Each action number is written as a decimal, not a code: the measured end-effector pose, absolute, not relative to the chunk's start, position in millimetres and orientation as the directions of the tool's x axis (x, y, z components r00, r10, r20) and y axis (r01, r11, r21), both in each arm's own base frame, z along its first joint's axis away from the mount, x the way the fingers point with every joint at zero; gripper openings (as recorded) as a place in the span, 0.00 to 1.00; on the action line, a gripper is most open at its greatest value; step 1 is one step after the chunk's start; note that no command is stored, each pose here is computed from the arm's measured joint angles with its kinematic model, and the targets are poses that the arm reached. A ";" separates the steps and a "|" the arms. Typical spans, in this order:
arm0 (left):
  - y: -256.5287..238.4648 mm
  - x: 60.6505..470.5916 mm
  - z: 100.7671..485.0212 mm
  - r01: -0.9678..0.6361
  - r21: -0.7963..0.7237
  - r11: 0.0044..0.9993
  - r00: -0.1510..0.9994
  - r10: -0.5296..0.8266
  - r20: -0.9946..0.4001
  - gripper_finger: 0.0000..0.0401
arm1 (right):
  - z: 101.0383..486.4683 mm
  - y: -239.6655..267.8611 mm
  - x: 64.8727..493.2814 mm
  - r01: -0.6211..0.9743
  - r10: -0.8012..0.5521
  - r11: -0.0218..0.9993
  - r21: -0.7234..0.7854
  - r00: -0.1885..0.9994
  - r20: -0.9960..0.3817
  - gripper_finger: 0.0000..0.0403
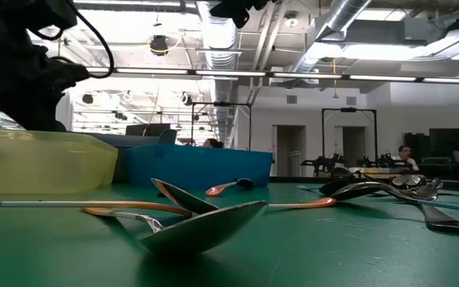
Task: Sort silverware by color (type)
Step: Adjust the black spoon in the green bin, then put the black spoon into the green bin
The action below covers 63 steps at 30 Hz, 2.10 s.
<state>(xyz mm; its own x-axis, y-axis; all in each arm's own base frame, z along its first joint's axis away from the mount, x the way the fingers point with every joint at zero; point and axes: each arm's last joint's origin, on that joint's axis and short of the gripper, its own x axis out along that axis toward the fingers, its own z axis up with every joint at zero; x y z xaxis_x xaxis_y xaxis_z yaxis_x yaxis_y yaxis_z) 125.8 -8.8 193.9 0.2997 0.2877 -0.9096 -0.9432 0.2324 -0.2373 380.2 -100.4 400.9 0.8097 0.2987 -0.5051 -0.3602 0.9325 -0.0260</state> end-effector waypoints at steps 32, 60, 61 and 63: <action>-5.0 173.2 250.1 -0.804 -0.454 0.385 0.594 0.554 -0.583 0.24 | 400.2 -100.2 379.7 -0.361 0.301 0.932 -0.021 0.805 -0.512 0.49; 139.6 152.4 281.3 -0.928 -0.211 0.306 0.367 0.665 -0.650 0.49 | 396.0 -98.7 376.4 -0.364 0.311 0.931 0.013 0.774 -0.552 0.49; 142.9 156.2 275.9 -0.932 -0.197 0.303 0.354 0.652 -0.670 0.50 | 396.0 -98.7 376.4 -0.364 0.311 0.931 0.013 0.774 -0.551 0.49; 149.6 164.1 264.7 -0.940 -0.170 0.297 0.326 0.631 -0.704 0.52 | 396.2 -98.8 376.6 -0.364 0.310 0.931 0.011 0.776 -0.549 0.49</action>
